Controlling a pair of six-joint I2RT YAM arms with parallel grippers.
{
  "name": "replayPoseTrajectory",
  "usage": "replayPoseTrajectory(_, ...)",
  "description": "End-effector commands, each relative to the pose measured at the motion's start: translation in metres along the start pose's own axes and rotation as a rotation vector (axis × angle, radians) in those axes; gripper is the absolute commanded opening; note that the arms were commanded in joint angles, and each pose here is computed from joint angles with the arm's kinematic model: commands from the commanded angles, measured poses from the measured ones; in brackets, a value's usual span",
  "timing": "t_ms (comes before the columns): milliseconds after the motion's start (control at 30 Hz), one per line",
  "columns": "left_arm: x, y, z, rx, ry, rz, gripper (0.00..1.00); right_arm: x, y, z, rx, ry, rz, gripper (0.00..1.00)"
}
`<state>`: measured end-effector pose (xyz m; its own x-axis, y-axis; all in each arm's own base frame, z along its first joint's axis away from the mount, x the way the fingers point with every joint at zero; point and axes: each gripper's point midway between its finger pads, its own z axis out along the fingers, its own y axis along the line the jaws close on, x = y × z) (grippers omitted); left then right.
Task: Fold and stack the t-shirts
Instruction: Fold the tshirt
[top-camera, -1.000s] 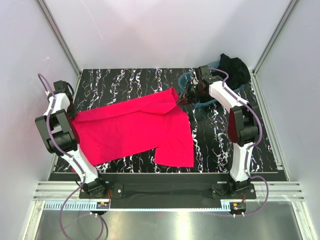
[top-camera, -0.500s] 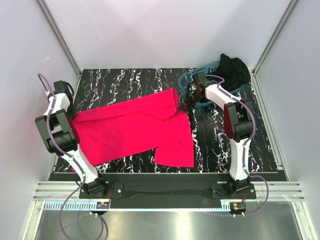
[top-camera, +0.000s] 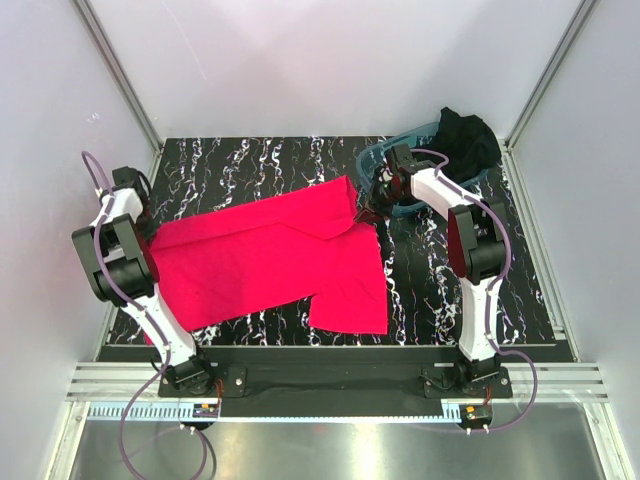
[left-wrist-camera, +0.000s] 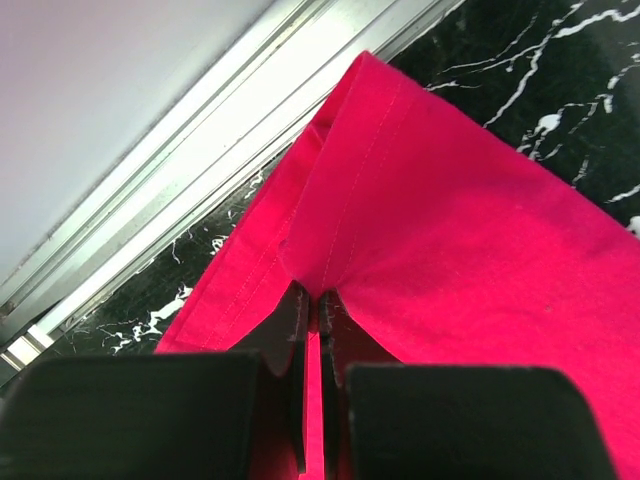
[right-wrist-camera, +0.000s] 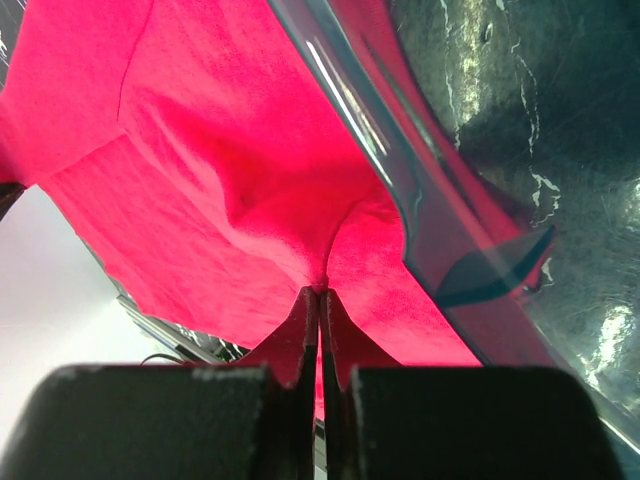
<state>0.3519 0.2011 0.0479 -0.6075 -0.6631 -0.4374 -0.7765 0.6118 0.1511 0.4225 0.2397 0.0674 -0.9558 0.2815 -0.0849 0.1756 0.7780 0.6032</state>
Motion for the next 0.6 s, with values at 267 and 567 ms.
replayPoseTrajectory(267,-0.055,-0.004,-0.04,0.07,-0.181,-0.021,0.0,-0.002,0.011,-0.02,-0.005,-0.026,-0.066,0.0)
replayPoseTrajectory(567,-0.063,-0.014,-0.036,0.099,-0.189,0.043,0.0,0.007,0.002,-0.022,0.021,0.0,-0.08,0.0)
